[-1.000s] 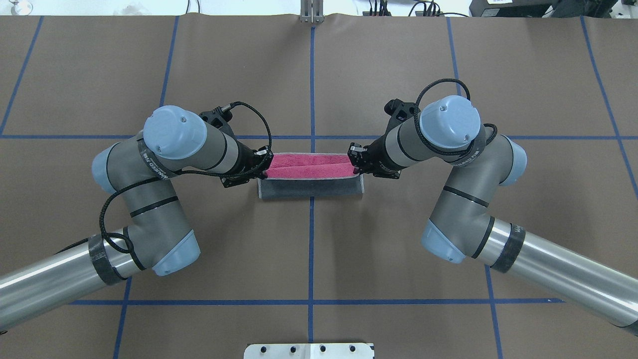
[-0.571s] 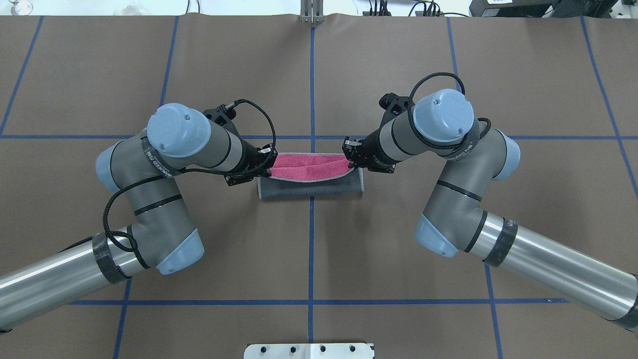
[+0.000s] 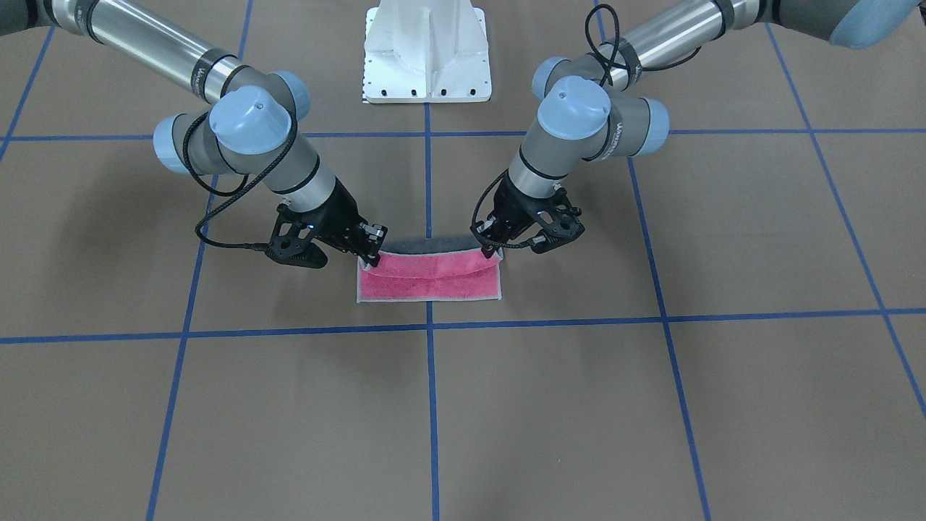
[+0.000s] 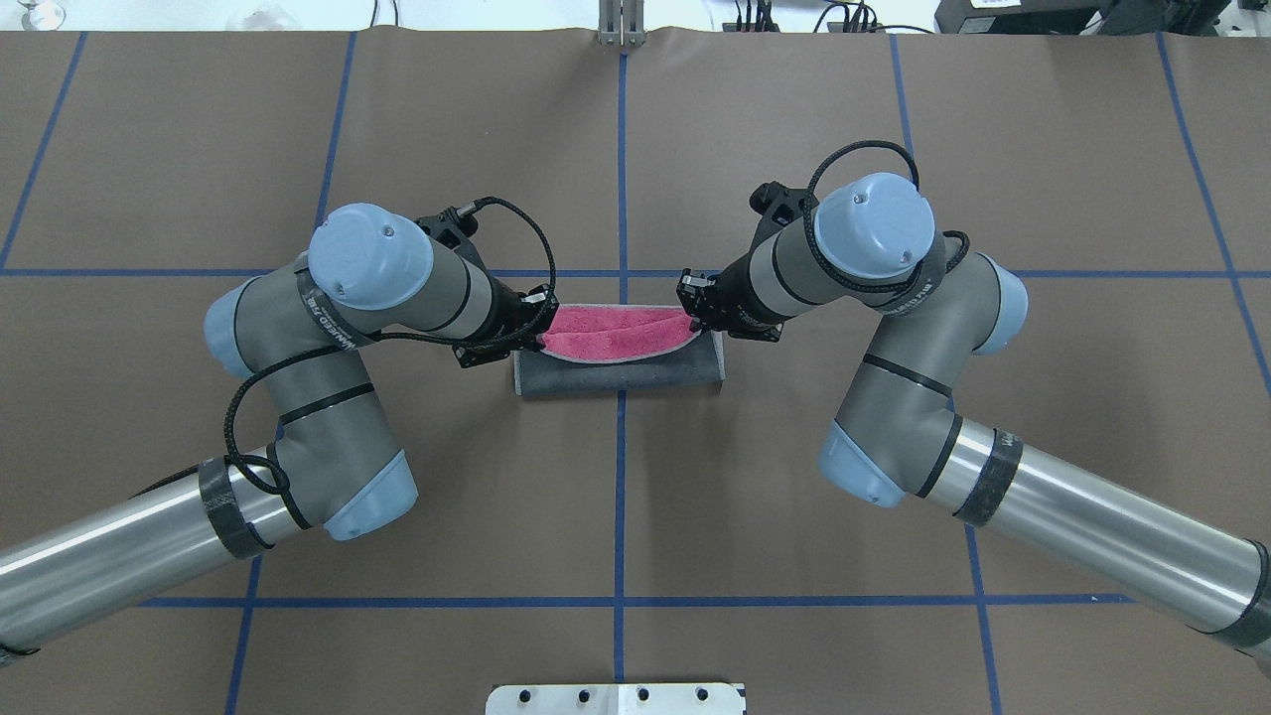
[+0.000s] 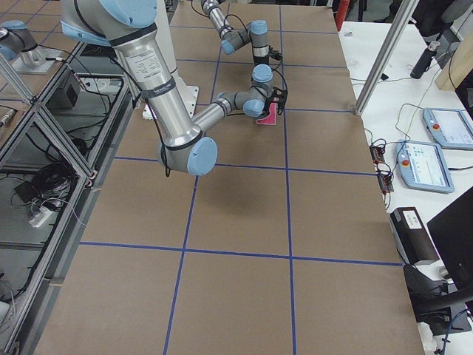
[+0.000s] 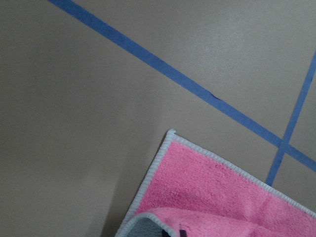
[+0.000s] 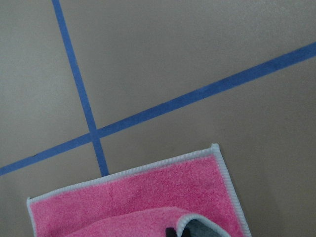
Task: Fold towel twice with both arms
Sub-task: 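Lift the near edge with both grippers and fold it over the far half, then lay the folded edge down and open both grippers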
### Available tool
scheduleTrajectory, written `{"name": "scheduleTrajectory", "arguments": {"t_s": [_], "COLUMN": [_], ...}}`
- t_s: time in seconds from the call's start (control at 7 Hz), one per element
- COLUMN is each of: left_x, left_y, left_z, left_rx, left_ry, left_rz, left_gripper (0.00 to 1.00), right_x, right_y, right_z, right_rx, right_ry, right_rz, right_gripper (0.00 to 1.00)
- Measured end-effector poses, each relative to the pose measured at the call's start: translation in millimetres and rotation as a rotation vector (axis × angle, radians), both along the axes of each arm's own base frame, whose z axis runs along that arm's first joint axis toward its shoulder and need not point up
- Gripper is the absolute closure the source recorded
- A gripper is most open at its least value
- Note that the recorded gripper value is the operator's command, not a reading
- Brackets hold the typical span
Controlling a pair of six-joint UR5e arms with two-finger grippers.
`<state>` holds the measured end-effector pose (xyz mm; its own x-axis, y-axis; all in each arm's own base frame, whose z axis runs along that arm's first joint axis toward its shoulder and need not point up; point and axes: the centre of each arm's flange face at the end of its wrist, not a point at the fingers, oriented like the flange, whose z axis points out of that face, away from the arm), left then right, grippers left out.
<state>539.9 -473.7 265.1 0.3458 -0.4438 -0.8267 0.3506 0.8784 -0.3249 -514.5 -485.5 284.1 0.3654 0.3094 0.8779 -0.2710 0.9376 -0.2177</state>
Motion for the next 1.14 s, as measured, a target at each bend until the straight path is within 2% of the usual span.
{"name": "scheduleTrajectory", "arguments": {"t_s": [1.14], "left_x": [1], "left_y": [-8], "left_z": [8], "left_rx": [-0.008], "left_ry": [-0.016], "left_rz": [-0.008], "left_gripper": [1.0], "right_x": [-6], "right_y": [-5], "right_z": [16], "right_rx": [-0.012], "right_ry": [0.029], "right_rz": [0.005], "right_gripper": [1.0]}}
